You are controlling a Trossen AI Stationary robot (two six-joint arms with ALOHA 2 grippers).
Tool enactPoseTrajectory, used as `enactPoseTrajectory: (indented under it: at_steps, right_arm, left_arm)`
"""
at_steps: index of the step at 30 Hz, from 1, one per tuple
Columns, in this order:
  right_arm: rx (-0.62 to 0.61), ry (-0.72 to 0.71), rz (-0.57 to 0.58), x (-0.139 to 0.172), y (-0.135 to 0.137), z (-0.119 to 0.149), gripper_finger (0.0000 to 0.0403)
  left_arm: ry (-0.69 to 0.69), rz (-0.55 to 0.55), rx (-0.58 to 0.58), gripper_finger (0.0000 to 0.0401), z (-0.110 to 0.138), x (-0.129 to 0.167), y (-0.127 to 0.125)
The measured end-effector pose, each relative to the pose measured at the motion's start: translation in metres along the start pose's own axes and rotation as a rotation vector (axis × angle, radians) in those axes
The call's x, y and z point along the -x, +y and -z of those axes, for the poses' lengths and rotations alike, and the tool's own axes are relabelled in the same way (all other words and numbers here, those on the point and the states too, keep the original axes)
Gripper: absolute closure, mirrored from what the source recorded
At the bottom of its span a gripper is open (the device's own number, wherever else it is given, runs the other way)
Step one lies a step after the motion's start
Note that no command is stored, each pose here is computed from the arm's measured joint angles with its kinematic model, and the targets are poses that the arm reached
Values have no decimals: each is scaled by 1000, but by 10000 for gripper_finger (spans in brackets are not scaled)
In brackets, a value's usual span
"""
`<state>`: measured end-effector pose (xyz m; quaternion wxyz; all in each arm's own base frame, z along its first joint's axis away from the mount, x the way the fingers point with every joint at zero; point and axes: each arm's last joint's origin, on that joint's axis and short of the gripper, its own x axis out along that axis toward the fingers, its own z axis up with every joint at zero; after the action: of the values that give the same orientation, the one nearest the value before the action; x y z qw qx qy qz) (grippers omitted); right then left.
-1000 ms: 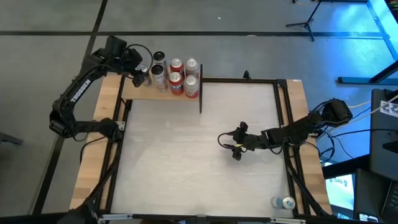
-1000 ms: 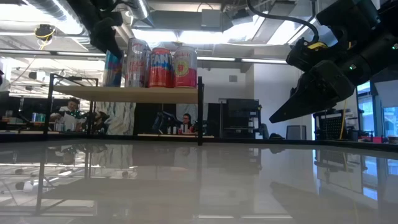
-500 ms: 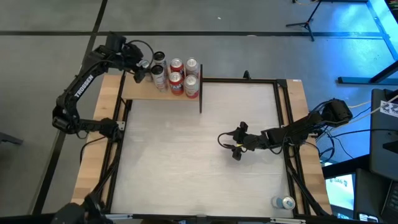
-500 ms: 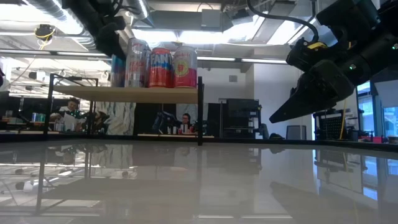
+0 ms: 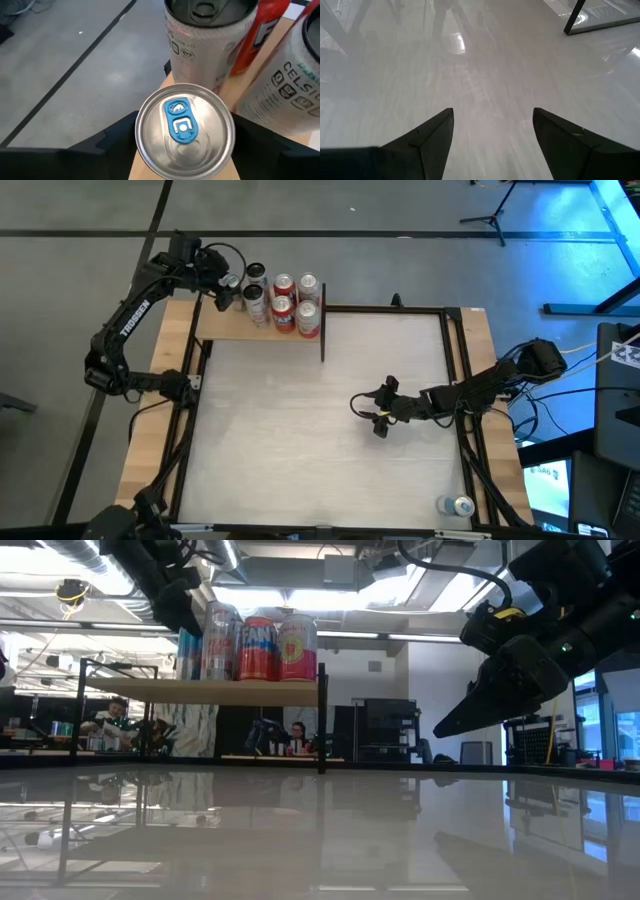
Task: Place canned beverage on shelf
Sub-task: Put the top blue soda can on the shelf, then put the blue soda can on the shelf aligned with the other blue soda can
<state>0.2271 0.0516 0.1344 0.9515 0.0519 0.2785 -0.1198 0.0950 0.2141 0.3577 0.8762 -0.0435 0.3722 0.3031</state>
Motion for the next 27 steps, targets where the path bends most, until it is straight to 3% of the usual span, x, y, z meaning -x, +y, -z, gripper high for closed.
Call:
enactPoseTrajectory:
  at_steps: [11,17,27]
  right_arm:
    - [0,0,0,0,0,0,137]
    - [-1,-1,0,0,0,0,137]
    - [-5,-3,-21,0,1,-1,137]
  left_arm:
    - [-2,-21,6,87,-1,0,1]
    - [-15,-94,19,62,-3,5,2]
    - [-239,-122,56,65,-24,69,-13]
